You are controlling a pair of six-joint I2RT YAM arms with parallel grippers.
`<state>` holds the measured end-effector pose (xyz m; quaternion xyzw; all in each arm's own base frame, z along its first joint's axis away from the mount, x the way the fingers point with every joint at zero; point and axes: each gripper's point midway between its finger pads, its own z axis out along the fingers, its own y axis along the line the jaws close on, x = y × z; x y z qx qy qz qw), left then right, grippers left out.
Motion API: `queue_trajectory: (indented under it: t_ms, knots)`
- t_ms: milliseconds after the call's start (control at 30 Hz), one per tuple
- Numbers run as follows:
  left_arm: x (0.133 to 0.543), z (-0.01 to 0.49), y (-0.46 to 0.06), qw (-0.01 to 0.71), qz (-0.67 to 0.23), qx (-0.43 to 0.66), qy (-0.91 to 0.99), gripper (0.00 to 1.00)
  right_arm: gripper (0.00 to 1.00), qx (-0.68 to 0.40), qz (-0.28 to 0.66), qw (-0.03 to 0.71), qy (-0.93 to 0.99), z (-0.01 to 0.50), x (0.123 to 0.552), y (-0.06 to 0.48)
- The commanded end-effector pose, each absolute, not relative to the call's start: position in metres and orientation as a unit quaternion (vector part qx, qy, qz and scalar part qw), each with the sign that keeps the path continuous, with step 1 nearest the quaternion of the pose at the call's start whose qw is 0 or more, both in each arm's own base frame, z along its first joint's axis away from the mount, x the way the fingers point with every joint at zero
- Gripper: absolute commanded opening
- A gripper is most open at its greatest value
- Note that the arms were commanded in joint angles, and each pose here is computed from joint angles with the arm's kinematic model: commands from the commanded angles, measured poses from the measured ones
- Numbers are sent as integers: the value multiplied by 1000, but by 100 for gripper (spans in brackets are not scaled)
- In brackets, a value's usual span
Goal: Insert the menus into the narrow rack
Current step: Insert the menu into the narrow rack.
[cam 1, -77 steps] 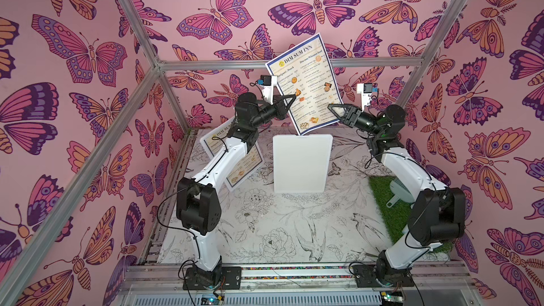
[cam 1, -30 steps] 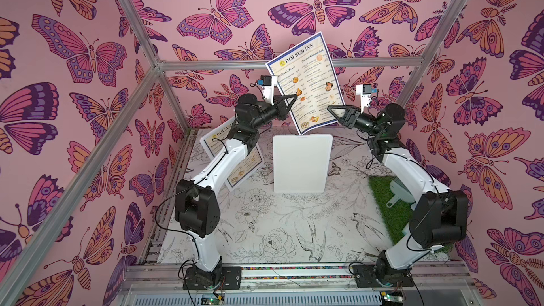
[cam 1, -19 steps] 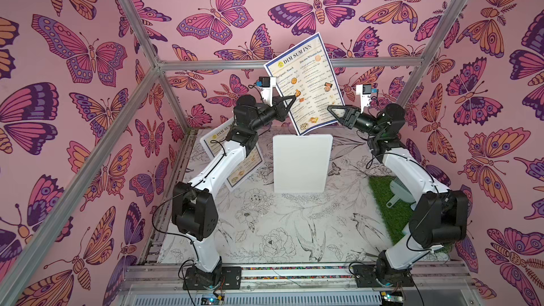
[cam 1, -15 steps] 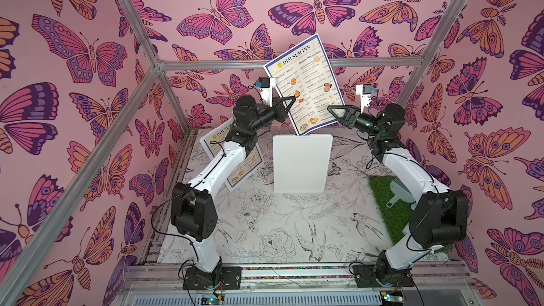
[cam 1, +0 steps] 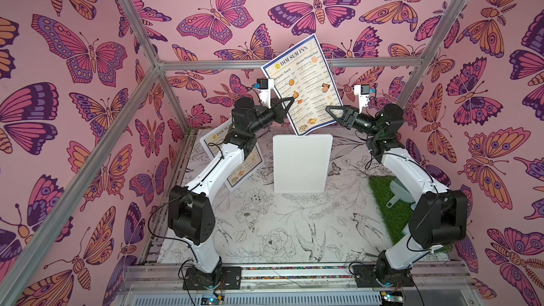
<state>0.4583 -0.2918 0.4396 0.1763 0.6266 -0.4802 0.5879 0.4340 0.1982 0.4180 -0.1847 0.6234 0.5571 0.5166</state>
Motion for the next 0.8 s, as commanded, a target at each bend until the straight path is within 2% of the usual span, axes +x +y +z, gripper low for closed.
queue_trajectory:
  t_ms: [0, 333, 467, 767]
  knots:
    - [448, 459, -285, 611, -475, 182, 606, 2, 43, -205, 559, 529, 605, 439, 425, 202]
    - [448, 462, -299, 603, -489, 189, 601, 2, 45, -194, 525, 553, 617, 442, 425, 191]
    - [447, 464, -301, 604, -491, 189, 599, 2, 48, -189, 522, 556, 619, 442, 427, 186]
    - [447, 461, -301, 601, -491, 186, 602, 2, 48, -190, 524, 553, 619, 442, 426, 186]
